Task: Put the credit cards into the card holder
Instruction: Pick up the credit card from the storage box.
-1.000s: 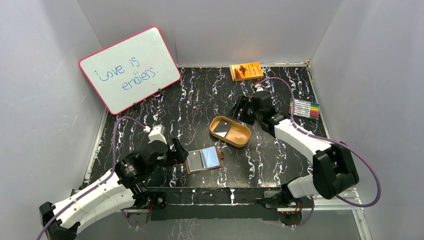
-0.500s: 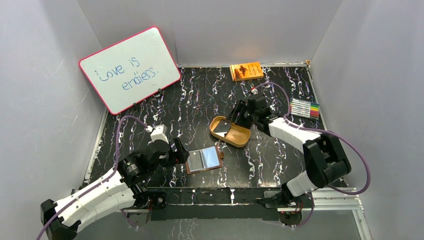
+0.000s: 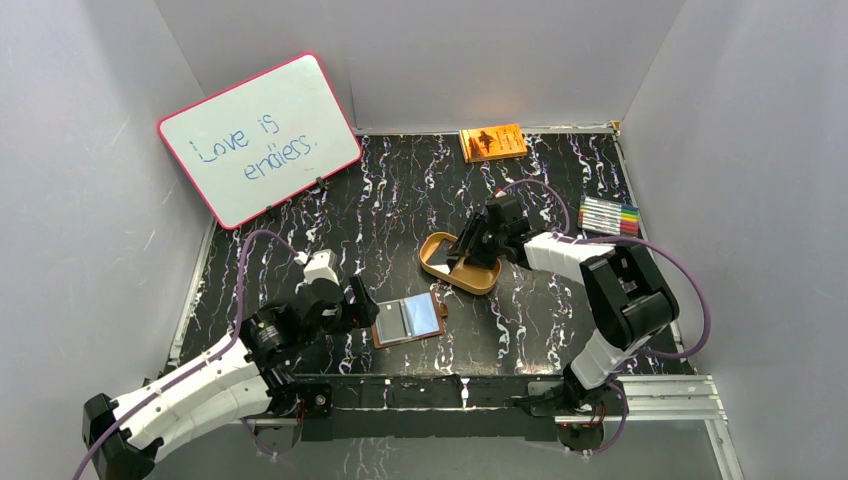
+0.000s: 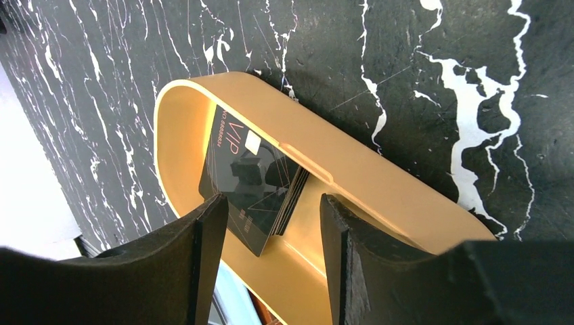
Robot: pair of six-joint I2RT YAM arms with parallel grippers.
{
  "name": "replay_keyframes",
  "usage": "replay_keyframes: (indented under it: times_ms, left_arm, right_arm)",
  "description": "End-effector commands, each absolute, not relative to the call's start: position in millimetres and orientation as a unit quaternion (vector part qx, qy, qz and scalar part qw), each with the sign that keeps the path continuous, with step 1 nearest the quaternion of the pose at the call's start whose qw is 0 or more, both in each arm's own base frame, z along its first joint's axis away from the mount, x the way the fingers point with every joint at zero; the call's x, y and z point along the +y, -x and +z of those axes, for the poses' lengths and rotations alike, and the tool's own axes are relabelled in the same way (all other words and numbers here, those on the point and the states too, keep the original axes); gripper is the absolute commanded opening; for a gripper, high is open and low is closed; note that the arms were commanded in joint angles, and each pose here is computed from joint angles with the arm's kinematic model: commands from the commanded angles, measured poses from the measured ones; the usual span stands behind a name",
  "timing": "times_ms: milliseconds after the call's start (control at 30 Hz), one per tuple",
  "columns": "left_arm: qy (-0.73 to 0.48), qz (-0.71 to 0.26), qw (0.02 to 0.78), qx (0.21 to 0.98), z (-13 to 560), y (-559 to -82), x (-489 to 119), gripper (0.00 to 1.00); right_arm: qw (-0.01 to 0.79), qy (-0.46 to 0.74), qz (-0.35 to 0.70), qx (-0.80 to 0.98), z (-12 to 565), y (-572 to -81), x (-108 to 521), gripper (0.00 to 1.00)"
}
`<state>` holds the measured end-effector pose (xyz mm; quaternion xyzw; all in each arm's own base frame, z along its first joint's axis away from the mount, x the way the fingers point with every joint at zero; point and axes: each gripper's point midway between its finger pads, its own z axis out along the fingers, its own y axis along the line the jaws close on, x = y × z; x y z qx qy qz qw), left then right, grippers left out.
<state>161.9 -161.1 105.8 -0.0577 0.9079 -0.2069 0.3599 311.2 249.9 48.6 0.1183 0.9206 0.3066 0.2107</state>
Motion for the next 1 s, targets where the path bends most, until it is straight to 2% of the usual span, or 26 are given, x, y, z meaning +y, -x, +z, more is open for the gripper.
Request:
replay_keyframes:
  times_ms: [0,233,533,967]
  left_arm:
    - [0.054,-0.199,0.361,0.909,103.5,-161.8,-158.4,0.84]
    - [0.055,-0.195,0.36,0.911,101.5,-161.8,-157.6,0.84]
    - [0.056,-0.194,0.358,0.912,100.8,-161.5,-157.9,0.83]
    - [0.057,-0.192,0.355,0.913,99.4,-161.4,-157.9,0.83]
  right_arm:
    - [0.212,-0.119,0.323,0.915,51.3,-317.0,258.2,0.59]
    - [0.196,-0.119,0.31,0.923,38.8,-310.4,255.2,0.52]
    - [0.202,-0.117,0.313,0.921,42.0,-304.7,251.7,0.34]
    - [0.209,-0.12,0.32,0.916,48.9,-294.8,245.9,0.2]
